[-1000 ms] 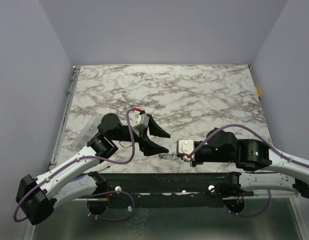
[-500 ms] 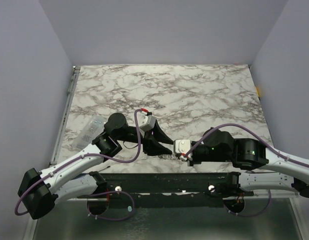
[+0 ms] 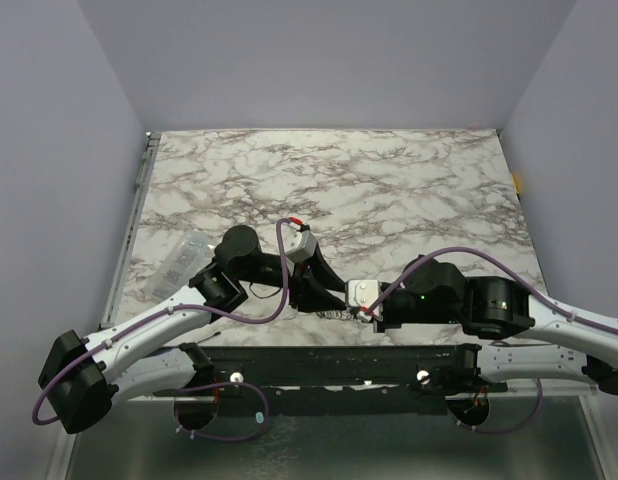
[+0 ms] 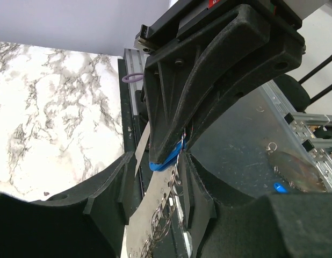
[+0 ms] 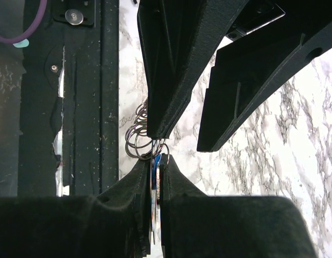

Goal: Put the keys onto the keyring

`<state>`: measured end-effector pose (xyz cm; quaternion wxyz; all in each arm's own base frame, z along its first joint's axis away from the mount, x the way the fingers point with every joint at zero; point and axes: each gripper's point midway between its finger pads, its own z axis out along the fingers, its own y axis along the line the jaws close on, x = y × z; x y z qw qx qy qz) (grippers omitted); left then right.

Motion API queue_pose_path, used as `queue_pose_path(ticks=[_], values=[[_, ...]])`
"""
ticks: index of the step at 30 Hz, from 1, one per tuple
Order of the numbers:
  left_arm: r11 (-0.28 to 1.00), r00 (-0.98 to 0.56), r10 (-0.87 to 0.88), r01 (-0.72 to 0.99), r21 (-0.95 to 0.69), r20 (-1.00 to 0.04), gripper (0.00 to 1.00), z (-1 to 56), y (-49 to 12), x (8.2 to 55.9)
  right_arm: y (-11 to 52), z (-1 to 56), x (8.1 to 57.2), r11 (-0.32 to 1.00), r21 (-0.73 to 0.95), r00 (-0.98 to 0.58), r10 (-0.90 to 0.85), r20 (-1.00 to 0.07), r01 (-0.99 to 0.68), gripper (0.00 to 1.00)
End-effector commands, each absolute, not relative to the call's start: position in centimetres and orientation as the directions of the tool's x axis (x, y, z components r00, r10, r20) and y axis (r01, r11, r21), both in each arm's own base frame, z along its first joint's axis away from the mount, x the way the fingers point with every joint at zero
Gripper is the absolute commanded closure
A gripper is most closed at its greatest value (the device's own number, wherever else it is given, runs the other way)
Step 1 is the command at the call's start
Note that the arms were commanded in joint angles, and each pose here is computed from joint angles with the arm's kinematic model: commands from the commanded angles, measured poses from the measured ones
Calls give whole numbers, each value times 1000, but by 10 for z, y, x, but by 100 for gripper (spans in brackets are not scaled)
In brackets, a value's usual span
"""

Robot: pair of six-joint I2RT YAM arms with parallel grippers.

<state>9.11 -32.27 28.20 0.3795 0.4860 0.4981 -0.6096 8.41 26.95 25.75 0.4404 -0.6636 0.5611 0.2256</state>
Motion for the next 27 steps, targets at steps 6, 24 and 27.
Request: queue_pose_path(ticks=[6,24,27], values=[[-250,-241,29,938,-240,-970,59,286,-325,86,280,276,96,80,-383,294,-506,-811,-920,99],[-179,-213,26,960,-215,-977,100,288,-326,96,277,288,109,144,-437,322,-484,-814,-888,99],[-89,-187,24,978,-189,-982,100,289,-325,112,275,287,109,152,-436,318,-483,-816,-887,99]])
